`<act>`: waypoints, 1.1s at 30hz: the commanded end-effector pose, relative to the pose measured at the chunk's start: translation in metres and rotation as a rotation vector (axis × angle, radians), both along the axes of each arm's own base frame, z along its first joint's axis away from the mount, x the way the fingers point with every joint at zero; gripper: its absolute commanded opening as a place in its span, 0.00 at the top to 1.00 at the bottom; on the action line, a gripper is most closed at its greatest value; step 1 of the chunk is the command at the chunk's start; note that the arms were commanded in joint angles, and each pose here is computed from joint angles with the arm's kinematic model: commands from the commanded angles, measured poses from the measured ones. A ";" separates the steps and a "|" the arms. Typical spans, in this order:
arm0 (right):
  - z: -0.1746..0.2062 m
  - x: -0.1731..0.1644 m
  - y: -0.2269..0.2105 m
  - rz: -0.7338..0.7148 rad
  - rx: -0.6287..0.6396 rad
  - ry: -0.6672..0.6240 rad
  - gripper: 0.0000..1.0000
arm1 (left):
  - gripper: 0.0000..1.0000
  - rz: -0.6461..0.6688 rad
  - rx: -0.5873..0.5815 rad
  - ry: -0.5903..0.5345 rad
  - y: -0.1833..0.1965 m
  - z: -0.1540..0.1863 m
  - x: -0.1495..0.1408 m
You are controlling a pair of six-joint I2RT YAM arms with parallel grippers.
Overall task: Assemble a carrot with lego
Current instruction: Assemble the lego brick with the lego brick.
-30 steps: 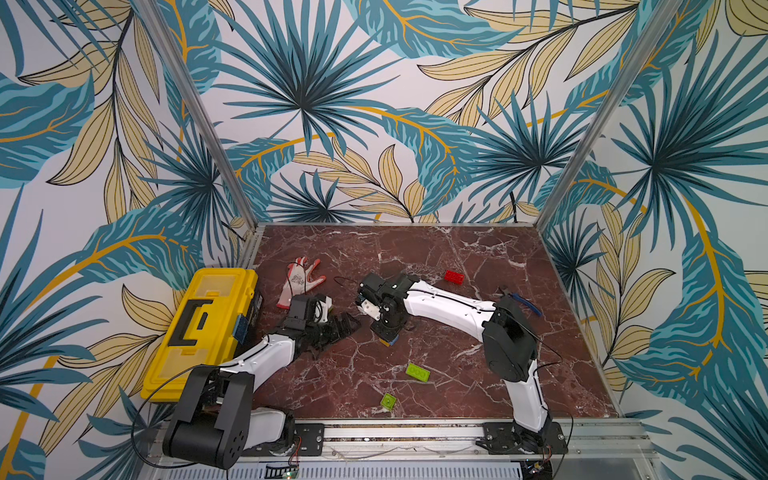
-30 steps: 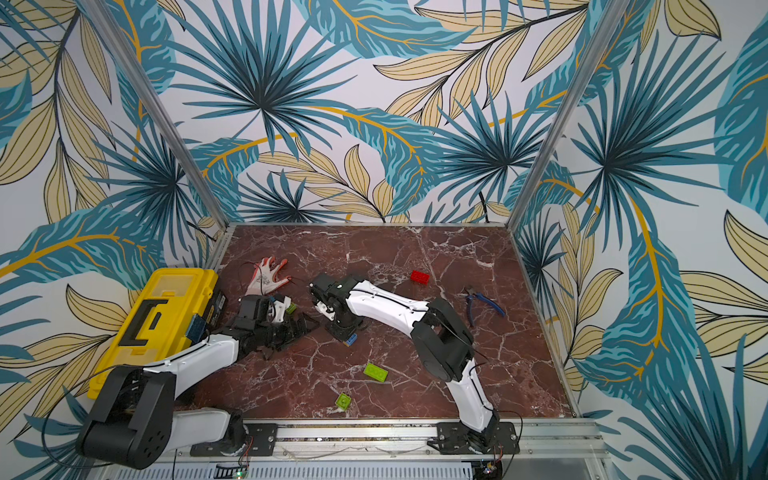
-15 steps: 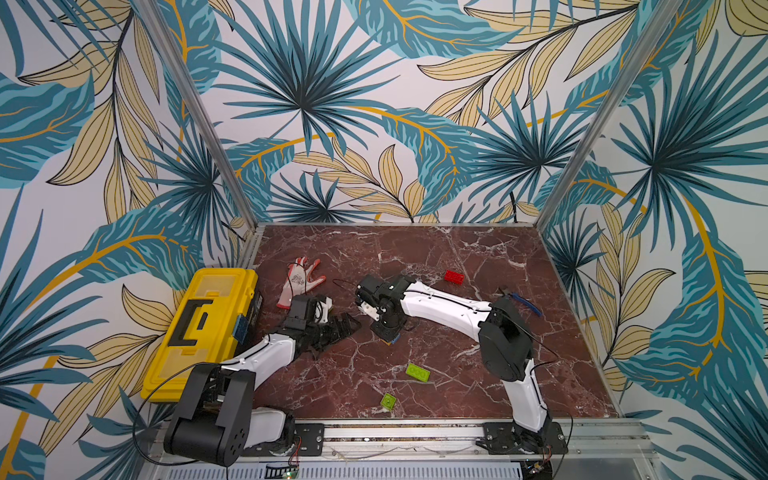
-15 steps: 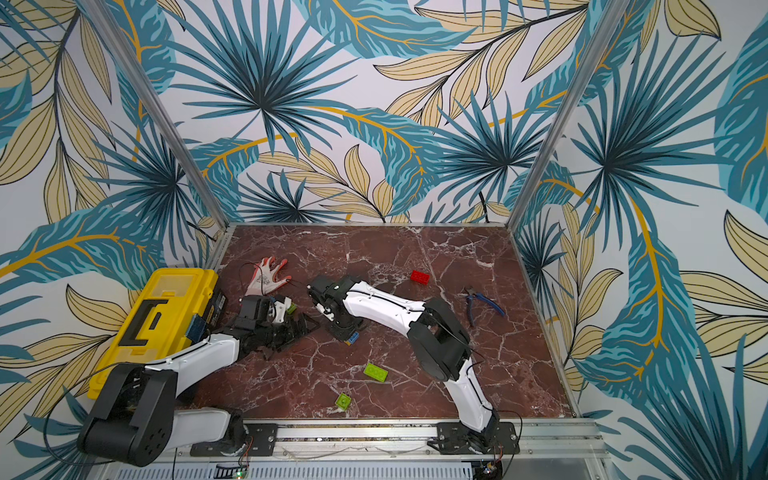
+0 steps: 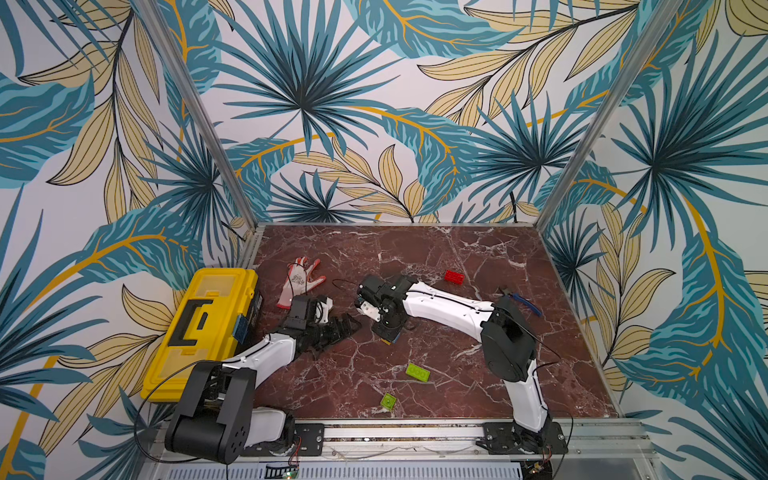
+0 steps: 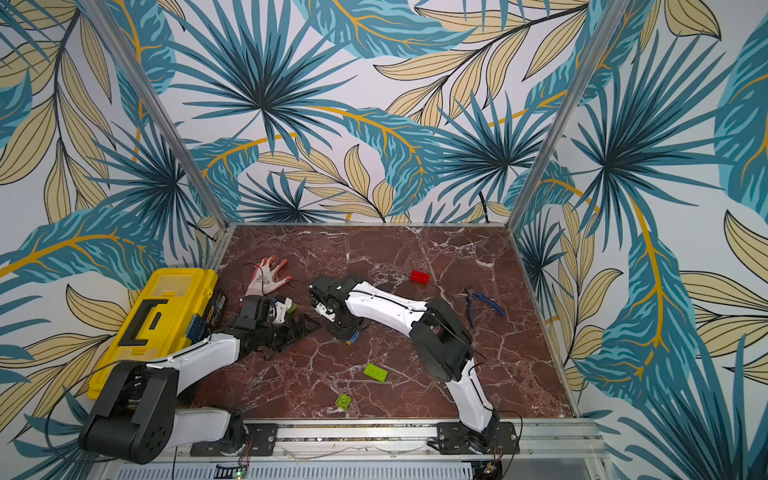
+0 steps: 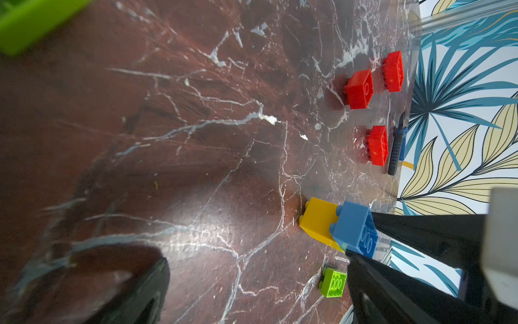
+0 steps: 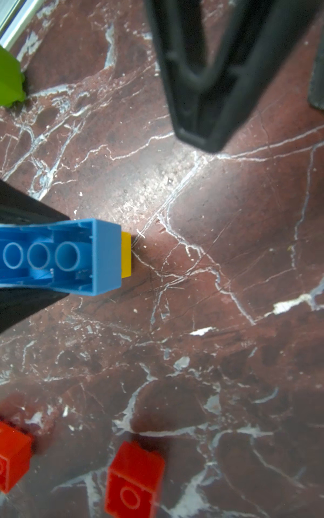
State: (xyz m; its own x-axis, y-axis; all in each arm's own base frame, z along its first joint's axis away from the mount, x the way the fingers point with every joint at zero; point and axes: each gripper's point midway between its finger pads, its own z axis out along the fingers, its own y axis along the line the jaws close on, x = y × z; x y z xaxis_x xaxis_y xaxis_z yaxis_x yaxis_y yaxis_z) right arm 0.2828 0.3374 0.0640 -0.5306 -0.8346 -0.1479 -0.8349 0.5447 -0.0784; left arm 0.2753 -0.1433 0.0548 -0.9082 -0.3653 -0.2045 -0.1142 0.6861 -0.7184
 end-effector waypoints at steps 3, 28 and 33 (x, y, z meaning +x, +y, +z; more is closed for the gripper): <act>-0.054 -0.002 -0.044 0.119 -0.191 0.079 0.76 | 0.01 -0.003 -0.005 -0.035 0.000 0.007 0.009; 0.017 0.002 -0.029 0.154 0.010 -0.013 0.42 | 0.01 -0.003 -0.005 -0.029 -0.001 0.005 0.011; 0.049 0.000 -0.035 0.088 0.134 -0.053 0.27 | 0.01 -0.002 -0.006 -0.028 -0.001 0.005 0.011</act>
